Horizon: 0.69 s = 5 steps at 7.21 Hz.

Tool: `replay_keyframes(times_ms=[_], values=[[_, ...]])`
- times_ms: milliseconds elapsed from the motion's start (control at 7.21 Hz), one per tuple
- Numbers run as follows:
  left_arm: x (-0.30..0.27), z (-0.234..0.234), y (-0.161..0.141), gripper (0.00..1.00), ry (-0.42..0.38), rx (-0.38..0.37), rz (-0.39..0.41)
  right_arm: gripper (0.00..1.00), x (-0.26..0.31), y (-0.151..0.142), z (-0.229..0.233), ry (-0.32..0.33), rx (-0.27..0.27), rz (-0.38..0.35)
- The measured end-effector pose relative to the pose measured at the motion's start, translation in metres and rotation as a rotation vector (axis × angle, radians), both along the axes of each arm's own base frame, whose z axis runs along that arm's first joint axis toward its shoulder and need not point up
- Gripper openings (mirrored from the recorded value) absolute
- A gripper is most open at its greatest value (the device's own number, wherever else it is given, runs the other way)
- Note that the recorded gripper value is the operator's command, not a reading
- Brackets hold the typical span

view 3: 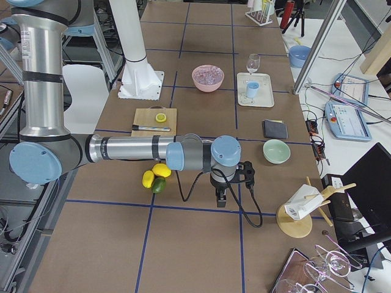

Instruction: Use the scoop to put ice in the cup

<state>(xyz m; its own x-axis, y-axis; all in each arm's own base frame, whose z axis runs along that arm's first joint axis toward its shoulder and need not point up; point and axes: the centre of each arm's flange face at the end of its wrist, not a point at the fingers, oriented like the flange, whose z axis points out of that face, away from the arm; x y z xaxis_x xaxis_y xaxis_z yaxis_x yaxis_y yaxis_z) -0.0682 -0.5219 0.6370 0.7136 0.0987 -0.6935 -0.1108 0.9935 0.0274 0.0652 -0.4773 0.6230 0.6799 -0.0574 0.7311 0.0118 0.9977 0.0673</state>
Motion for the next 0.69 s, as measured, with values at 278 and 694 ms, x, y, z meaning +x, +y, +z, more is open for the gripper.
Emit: replay_keyframes(times_ms=[278, 694], values=[[0.0, -0.0011, -0.0007, 1.0, 0.0, 0.001, -0.001, 1.0, 0.0, -0.0009, -0.0009, 0.0, 0.002, 0.0], [0.0, -0.0035, -0.0024, 1.0, 0.0, 0.003, -0.005, 1.0, 0.0, -0.0013, -0.0017, 0.0, 0.003, 0.0]])
